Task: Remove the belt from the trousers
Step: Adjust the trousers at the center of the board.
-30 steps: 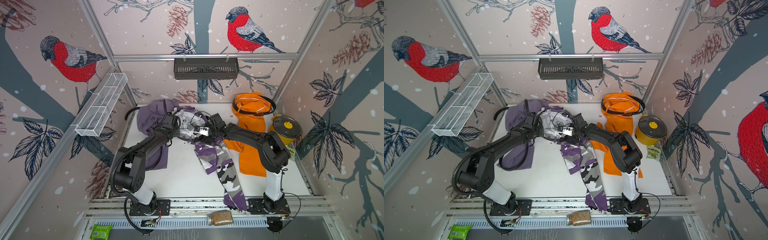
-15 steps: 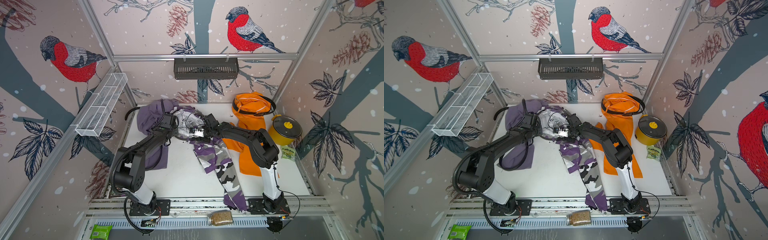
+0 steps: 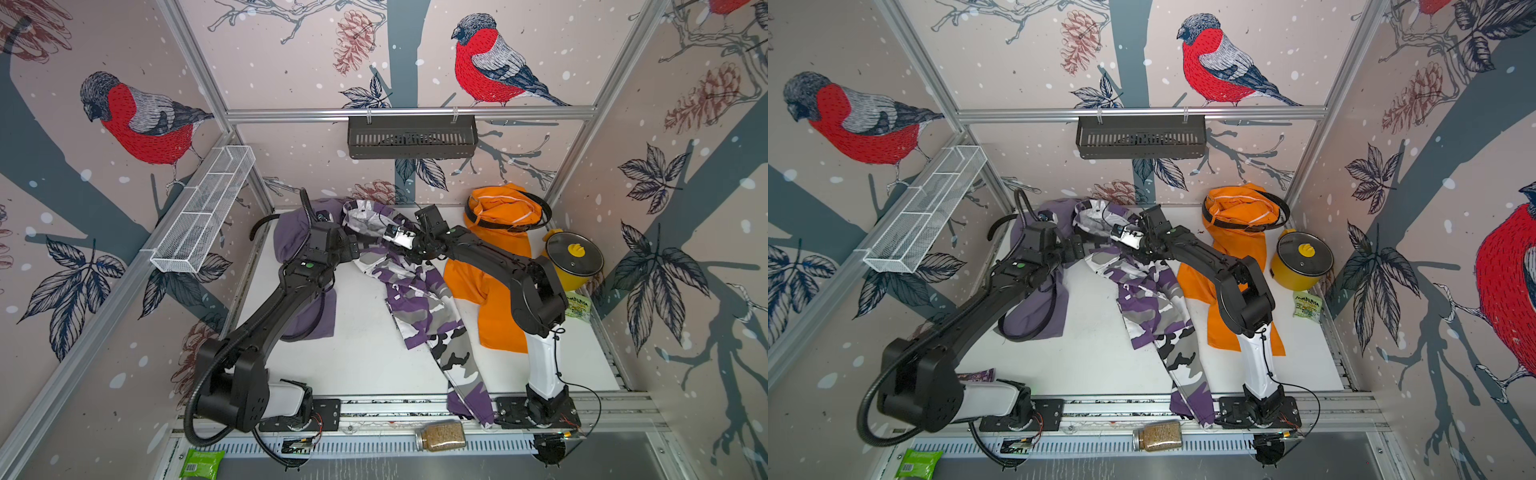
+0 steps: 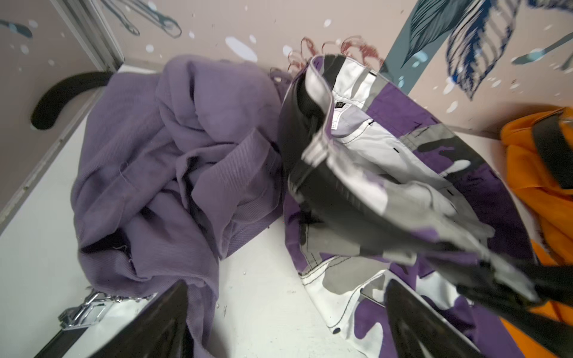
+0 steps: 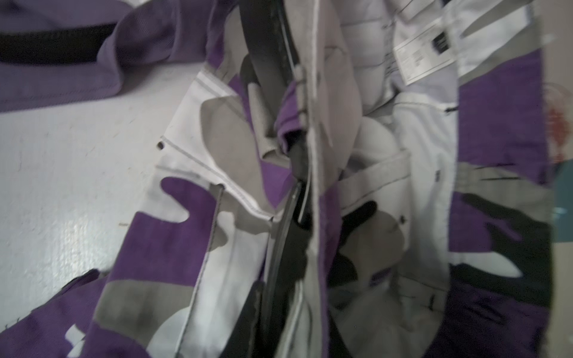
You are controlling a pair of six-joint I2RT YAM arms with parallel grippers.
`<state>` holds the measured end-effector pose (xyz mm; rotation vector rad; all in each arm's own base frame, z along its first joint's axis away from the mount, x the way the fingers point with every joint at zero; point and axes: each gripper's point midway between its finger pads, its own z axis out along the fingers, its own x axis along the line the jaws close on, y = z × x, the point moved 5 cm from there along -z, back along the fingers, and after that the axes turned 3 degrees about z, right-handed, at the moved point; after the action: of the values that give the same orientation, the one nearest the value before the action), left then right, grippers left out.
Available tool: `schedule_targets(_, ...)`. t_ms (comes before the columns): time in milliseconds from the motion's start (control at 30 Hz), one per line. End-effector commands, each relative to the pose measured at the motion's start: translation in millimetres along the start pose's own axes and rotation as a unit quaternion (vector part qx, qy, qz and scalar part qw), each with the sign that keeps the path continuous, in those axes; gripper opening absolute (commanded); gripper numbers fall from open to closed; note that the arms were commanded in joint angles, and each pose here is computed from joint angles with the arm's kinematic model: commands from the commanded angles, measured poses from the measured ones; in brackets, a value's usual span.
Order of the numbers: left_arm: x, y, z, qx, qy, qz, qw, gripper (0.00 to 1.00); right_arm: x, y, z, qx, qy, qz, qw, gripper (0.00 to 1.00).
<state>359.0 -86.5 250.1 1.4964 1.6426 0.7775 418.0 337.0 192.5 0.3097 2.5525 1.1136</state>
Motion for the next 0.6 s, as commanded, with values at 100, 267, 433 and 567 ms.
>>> schedule_targets(100, -54.5, -15.5, -22.8, -0.005, -0.114, 0.039, 0.993, 0.97, -59.5, 49.3, -50.0, -0.043, -0.128, 0.087, 0.987, 0.0)
schedule_targets(267, -127.6, -91.0, -8.5, 0.143, -0.226, 0.088, 0.959, 0.98, -89.7, 60.1, -87.7, -0.065, -0.181, 0.149, 0.97, 0.0)
schedule_targets(433, -196.6, -147.0, -9.4, 0.228, -0.305, 0.15, 0.912, 1.0, -96.3, 63.0, -123.2, -0.089, -0.202, 0.181, 0.958, 0.0)
schedule_targets(567, -235.8, -165.4, -11.2, 0.27, -0.358, 0.186, 0.874, 1.0, -92.0, 61.9, -142.6, -0.103, -0.215, 0.183, 0.954, 0.0)
